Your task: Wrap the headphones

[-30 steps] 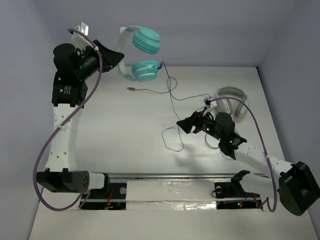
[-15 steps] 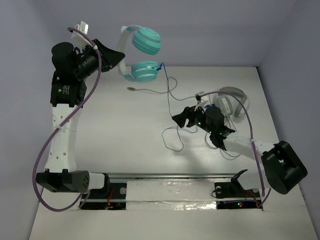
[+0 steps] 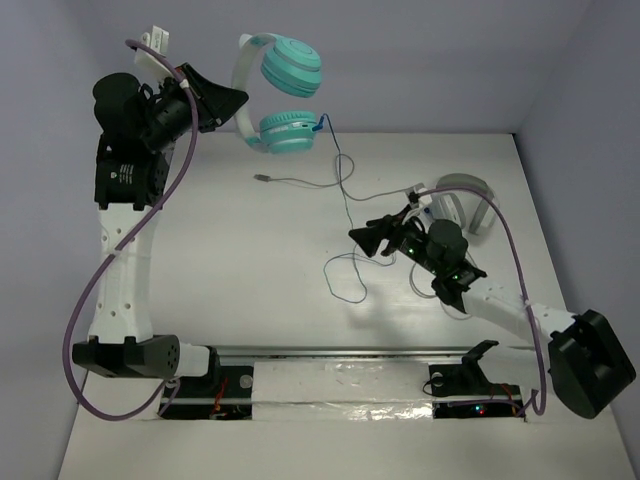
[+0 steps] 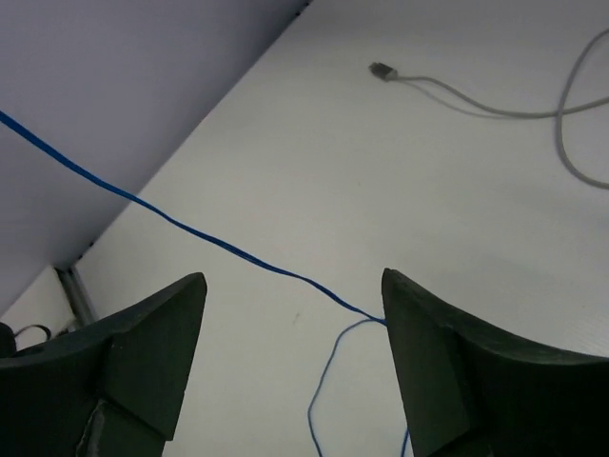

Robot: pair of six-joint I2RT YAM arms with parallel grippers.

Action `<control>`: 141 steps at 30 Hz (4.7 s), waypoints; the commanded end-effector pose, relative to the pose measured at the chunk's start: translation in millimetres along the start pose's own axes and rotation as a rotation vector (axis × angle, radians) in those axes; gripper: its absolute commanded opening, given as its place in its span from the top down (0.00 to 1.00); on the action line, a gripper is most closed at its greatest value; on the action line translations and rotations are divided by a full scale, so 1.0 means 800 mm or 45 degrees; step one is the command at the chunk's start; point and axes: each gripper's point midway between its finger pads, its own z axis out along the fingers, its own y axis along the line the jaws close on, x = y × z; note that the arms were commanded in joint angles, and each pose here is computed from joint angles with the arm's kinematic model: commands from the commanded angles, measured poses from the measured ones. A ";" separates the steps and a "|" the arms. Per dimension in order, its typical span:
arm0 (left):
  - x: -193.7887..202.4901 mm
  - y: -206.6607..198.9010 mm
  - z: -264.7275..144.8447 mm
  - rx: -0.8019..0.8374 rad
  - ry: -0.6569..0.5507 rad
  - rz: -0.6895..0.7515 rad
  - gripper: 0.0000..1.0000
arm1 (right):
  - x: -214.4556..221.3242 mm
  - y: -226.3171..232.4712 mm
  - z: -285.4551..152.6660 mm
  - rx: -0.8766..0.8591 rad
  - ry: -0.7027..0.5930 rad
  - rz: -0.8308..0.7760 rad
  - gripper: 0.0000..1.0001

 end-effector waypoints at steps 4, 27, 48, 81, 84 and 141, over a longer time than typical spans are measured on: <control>-0.038 -0.054 -0.018 0.127 -0.113 0.049 1.00 | 0.011 0.008 0.018 -0.090 0.059 -0.075 0.13; -0.049 -0.046 -0.008 0.113 -0.172 -0.012 1.00 | 0.079 -0.030 0.084 -0.095 0.141 0.052 0.57; 0.052 0.182 -0.016 -0.524 -0.509 -0.295 1.00 | 0.120 -0.047 0.012 0.445 0.702 0.099 1.00; 0.190 0.193 0.009 -0.762 -0.278 -0.006 1.00 | 0.039 0.105 0.003 0.459 0.805 -0.609 1.00; 0.224 0.192 0.024 -0.707 -0.160 0.028 1.00 | 0.012 0.108 0.000 0.468 0.783 -0.681 1.00; 0.323 0.032 0.022 0.236 0.702 0.222 1.00 | -0.148 -0.058 -0.025 0.933 0.053 -0.287 1.00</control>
